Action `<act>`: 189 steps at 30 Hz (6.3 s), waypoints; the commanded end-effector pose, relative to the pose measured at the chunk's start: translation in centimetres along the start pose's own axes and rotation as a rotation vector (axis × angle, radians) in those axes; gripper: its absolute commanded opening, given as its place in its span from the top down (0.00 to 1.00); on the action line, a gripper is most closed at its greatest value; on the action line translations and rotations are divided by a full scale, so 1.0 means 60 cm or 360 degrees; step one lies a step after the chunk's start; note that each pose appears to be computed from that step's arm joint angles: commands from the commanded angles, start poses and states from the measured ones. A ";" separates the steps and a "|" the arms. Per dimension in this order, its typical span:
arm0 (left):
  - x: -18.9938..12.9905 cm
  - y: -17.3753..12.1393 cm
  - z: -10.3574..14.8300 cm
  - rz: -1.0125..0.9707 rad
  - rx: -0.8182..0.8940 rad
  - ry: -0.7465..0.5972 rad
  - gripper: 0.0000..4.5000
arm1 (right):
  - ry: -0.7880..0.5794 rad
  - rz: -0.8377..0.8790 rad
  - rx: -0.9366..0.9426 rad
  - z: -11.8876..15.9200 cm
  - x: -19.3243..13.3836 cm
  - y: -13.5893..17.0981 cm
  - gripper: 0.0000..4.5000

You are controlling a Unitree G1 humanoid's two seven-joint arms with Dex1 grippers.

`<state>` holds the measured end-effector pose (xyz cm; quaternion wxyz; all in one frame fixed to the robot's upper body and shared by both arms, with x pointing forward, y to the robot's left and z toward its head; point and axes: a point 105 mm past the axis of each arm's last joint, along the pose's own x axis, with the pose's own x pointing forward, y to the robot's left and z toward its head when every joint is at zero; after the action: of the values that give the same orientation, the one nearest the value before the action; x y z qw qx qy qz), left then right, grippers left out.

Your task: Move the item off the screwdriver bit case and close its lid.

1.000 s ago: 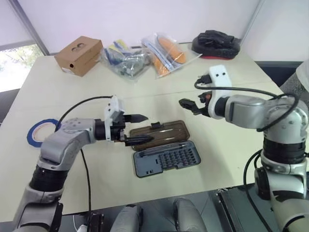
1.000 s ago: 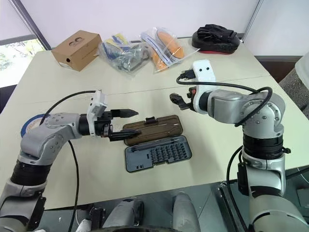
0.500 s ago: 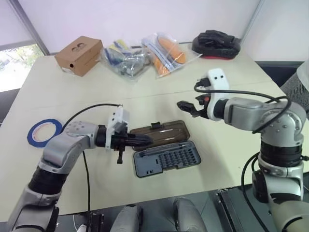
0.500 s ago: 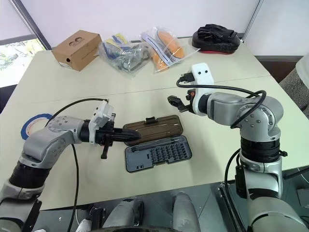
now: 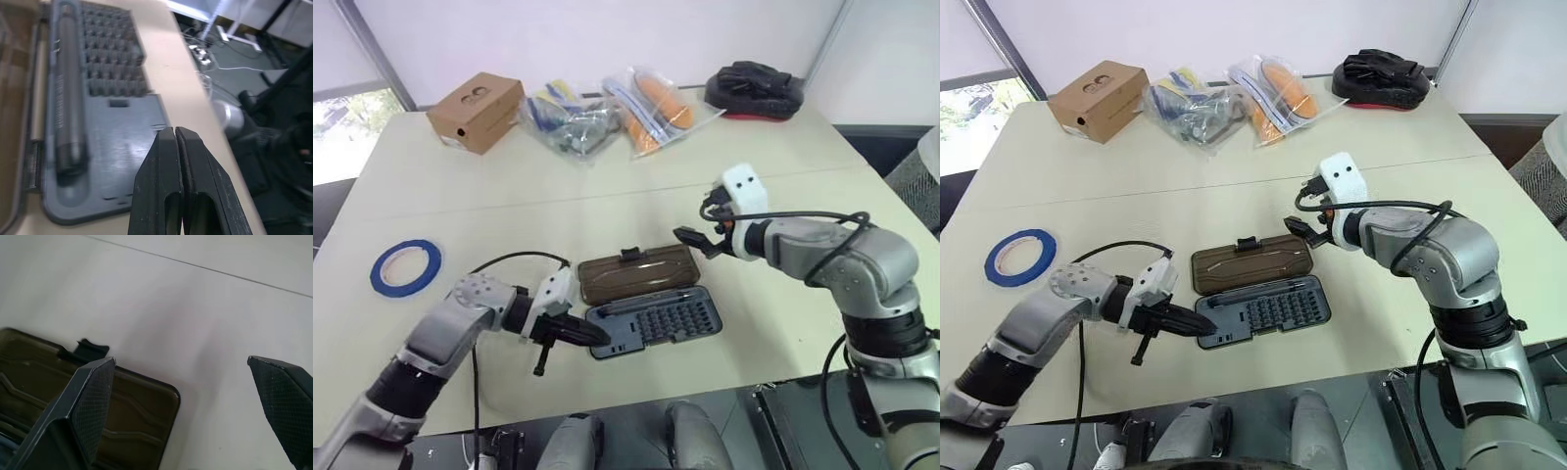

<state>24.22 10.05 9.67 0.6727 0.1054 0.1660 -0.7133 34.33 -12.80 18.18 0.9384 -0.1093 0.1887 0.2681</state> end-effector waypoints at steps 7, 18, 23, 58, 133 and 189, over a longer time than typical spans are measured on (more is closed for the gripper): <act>0.028 0.012 -0.021 0.0081 0.0030 0.0009 0.99 | -0.0069 0.0217 -0.0381 0.023 0.002 0.017 0.00; 0.028 0.021 -0.033 0.0137 0.0021 0.0018 0.99 | 0.0013 0.0644 -0.0784 0.042 0.056 0.014 0.00; 0.026 0.019 -0.033 0.0160 0.0014 0.0011 0.99 | 0.0107 0.0776 -0.0935 0.006 0.080 0.018 0.00; 0.009 0.025 -0.029 0.0294 0.0017 0.0004 1.00 | 0.0251 0.0920 -0.0972 -0.061 0.140 0.023 0.99; -0.158 0.233 0.101 0.1301 -0.0418 -0.0810 1.00 | -0.0296 0.0292 -0.1936 0.042 0.070 0.041 0.99; -0.063 0.132 0.078 0.0197 -0.0394 -0.0297 1.00 | -0.0195 0.0039 -0.1250 0.082 -0.105 -0.021 0.08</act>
<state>33.40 11.48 13.85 0.7492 -0.0475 0.1908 -0.6325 31.92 -15.27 24.14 0.8310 -0.4319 0.0403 0.3484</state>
